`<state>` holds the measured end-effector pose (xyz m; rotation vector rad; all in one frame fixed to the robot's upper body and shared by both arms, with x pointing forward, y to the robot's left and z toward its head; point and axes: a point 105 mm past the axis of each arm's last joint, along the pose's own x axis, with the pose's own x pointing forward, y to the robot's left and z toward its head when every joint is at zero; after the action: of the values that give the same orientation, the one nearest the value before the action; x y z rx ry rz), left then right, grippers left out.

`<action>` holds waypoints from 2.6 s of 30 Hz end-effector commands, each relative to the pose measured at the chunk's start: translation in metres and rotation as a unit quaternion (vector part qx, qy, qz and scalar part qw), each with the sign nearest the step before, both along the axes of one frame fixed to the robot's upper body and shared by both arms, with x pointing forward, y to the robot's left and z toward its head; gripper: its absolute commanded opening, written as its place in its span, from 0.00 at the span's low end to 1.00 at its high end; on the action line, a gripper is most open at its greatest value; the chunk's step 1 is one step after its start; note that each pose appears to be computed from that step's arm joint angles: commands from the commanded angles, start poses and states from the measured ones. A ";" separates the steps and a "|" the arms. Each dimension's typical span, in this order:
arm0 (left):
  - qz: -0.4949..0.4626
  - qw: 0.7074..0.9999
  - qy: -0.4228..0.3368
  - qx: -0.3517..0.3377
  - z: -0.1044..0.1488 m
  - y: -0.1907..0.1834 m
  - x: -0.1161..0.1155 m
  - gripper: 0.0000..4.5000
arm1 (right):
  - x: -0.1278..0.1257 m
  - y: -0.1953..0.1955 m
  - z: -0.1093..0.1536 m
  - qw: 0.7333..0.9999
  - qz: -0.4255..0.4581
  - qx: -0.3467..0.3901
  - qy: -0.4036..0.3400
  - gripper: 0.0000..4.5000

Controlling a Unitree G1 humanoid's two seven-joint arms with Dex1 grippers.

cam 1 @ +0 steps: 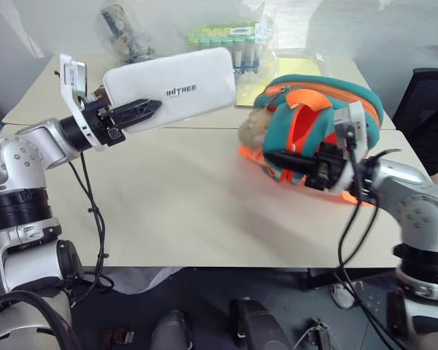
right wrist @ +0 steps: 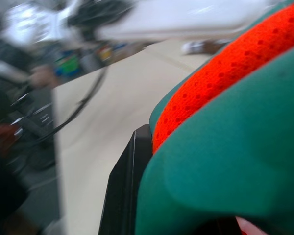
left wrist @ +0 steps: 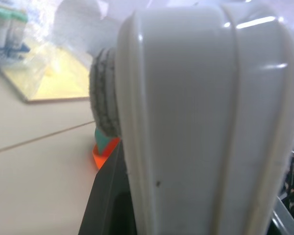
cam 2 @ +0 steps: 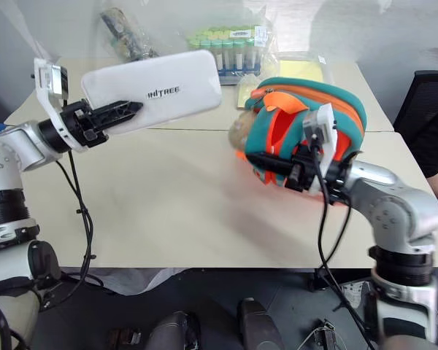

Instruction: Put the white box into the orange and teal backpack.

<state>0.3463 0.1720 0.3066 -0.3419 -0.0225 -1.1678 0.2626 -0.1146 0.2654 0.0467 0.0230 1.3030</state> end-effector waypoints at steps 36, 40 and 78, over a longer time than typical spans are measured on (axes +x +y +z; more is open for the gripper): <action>-0.199 0.891 -0.267 0.309 -0.071 -0.179 0.012 0.28 | -0.009 -0.014 0.001 0.999 -0.008 0.006 0.052 0.01; -0.160 0.893 -0.264 0.328 -0.079 -0.201 0.024 0.36 | -0.007 -0.012 -0.002 0.999 -0.016 0.008 0.050 0.00; -0.196 0.931 -0.232 0.202 -0.032 -0.131 -0.046 0.62 | -0.008 -0.014 -0.015 0.995 -0.065 0.031 0.061 0.00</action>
<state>0.3088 0.0421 0.2635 0.3093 -0.0704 -1.5693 0.2576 -0.1283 0.2405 0.1962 0.1427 1.1667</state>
